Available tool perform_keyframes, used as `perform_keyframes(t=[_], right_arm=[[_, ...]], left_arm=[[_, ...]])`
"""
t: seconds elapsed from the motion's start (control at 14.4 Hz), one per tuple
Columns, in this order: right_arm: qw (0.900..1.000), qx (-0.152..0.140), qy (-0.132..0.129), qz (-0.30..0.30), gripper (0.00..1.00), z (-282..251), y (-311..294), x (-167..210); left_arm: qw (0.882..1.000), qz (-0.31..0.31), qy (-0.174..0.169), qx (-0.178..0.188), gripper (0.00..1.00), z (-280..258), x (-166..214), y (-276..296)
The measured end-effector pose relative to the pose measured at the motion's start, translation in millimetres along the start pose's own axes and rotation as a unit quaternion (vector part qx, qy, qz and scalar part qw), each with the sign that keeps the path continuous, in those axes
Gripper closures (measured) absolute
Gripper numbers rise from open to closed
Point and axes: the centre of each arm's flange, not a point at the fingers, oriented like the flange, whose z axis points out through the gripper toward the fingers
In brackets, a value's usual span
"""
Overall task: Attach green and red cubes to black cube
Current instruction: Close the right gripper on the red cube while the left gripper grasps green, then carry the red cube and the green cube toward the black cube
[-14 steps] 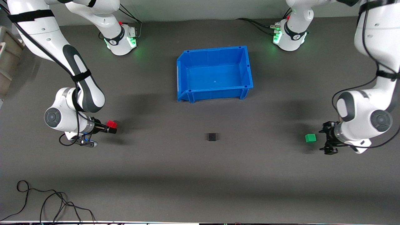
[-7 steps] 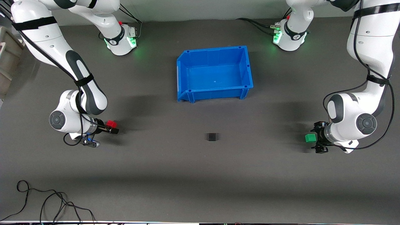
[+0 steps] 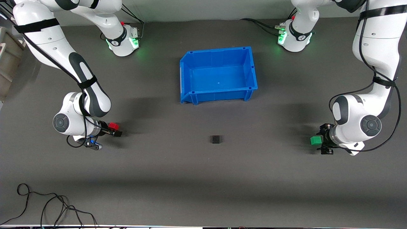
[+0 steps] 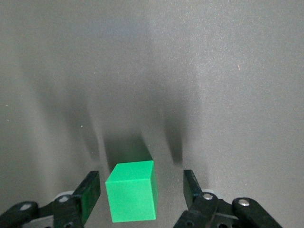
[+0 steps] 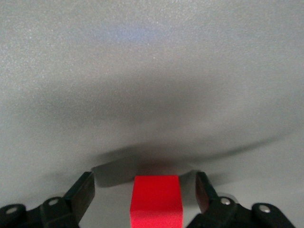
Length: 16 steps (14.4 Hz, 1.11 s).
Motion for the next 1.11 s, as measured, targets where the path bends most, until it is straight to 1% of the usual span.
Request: perform_keyframes(t=[0.07, 0.21, 0.28, 0.35, 0.42, 0.48, 0.55, 0.62, 0.69, 0.76, 0.83, 0.97, 1.11], right_arm=[[1.000, 0.000, 0.000, 0.000, 0.10, 0, 0, 0], [1.000, 0.000, 0.000, 0.000, 0.10, 0, 0, 0], [1.000, 0.000, 0.000, 0.000, 0.12, 0, 0, 0], [1.000, 0.000, 0.000, 0.000, 0.12, 0, 0, 0], [1.000, 0.000, 0.000, 0.000, 0.18, 0, 0, 0], [1.000, 0.000, 0.001, 0.000, 0.28, -1, 0, 0], [1.000, 0.001, 0.001, 0.000, 0.34, -2, 0, 0], [1.000, 0.000, 0.001, 0.000, 0.34, -2, 0, 0], [1.000, 0.001, 0.001, 0.000, 0.40, -2, 0, 0], [1.000, 0.001, 0.002, 0.000, 0.51, -4, -1, 0], [1.000, 0.001, 0.002, 0.000, 0.60, -5, -1, 0], [1.000, 0.001, 0.002, 0.000, 0.60, -5, -1, 0], [1.000, 0.001, 0.002, 0.000, 0.60, -5, -1, 0]], left_arm=[[1.000, 0.000, 0.000, 0.001, 0.20, 1, 0, -1], [1.000, 0.000, 0.000, 0.003, 0.24, 3, 1, -2], [1.000, -0.001, 0.001, 0.003, 0.32, 3, 2, -2], [1.000, -0.001, 0.001, -0.001, 0.46, 3, 3, -2], [1.000, -0.002, 0.002, -0.007, 0.57, 2, 5, -1], [1.000, -0.005, 0.004, -0.017, 0.60, -1, 7, 2], [1.000, -0.006, 0.005, -0.024, 0.60, -4, 9, 4], [1.000, -0.008, 0.005, -0.028, 0.60, -7, 9, 6], [0.999, -0.011, 0.006, -0.032, 0.60, -10, 8, 9], [0.999, -0.013, 0.005, -0.036, 0.60, -13, 6, 11], [0.999, -0.013, 0.005, -0.040, 0.60, -16, 2, 15], [0.999, -0.016, 0.005, -0.052, 0.60, -28, -7, 24], [0.997, -0.037, 0.002, -0.061, 0.60, -48, -20, 36]])
